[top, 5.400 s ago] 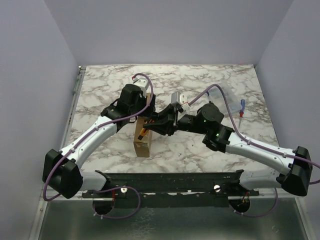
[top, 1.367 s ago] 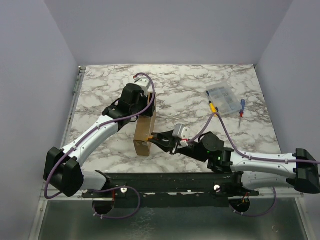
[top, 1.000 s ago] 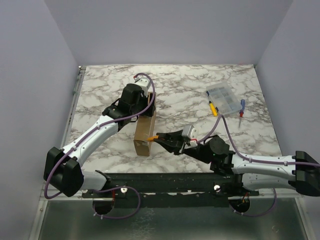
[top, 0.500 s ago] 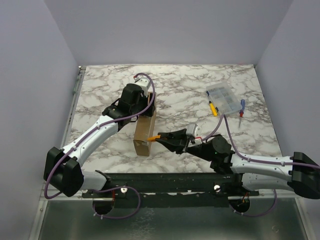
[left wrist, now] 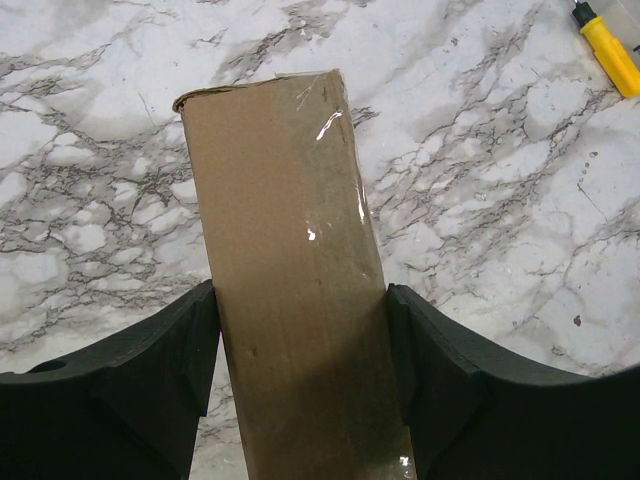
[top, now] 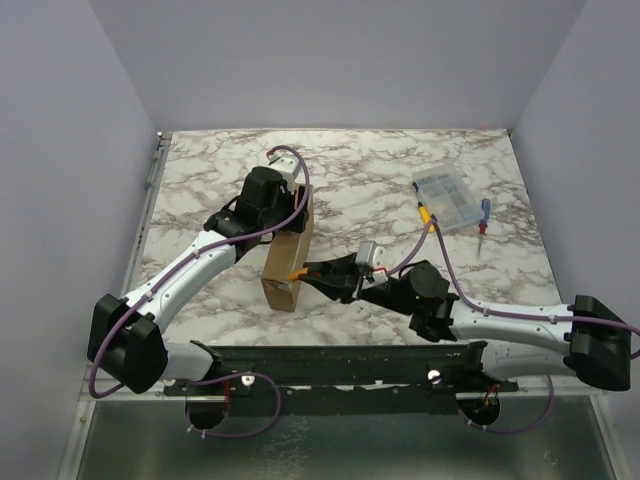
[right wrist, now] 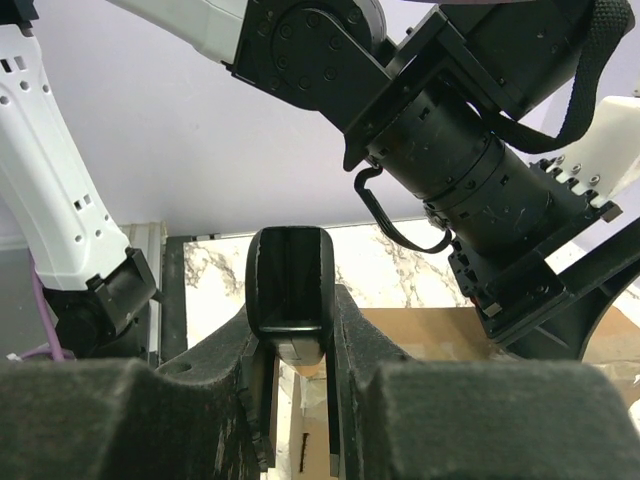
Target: Unpack the express box
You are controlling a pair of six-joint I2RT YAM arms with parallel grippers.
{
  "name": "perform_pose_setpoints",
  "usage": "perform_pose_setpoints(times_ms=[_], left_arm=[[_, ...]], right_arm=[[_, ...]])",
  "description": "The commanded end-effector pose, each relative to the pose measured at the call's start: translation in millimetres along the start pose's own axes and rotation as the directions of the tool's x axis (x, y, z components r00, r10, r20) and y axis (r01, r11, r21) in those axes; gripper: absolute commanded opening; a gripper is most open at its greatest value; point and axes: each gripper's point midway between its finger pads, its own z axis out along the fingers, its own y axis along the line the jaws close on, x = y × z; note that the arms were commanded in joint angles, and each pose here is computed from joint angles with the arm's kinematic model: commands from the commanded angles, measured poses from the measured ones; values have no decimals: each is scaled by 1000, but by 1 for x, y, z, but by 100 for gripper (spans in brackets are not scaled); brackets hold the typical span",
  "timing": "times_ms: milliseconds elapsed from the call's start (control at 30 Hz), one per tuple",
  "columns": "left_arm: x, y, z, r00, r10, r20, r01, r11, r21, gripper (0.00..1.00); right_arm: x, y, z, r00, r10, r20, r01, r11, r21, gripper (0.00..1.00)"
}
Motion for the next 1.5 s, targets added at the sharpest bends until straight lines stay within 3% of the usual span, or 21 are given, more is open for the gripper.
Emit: perform_pose_setpoints(times_ms=[0,333,600,667,933,1200,1267,1367,1467], left_arm=[[16,2,-1,998,23,-54,-23,1000,0,60],[17,3,0,998,24,-57,-24,1000,-2,59],[17,3,1,998,22,-58,-23,1000,-3,59],[18,4,1,998,24,-60,-25,1000,-8,59],[19,4,3,998,26,-64,-27,1000,-10,59],[20,5,4,997,29,-68,-30,999,-15,59],[19,5,3,997,35,-67,-36,999,-11,63],[17,0,0,997,55,-59,-54,998,24,73],[12,-3,-3,995,90,-43,-89,995,41,74]], right_arm=[[36,0,-5,989,2,-147,-3,1000,-8,1],[50,-8,-21,989,28,-144,-21,998,52,1],[58,-7,-2,984,39,-173,-33,999,33,1],[45,-11,6,980,52,-192,-43,998,48,1],[-44,-23,11,996,52,-68,-46,995,91,1],[-96,-22,-4,999,45,30,-47,996,82,1],[-104,-33,-12,999,35,33,-39,989,143,1],[-111,-71,-39,999,21,29,-30,930,366,1],[-107,-113,-79,999,37,11,-36,783,621,1]])
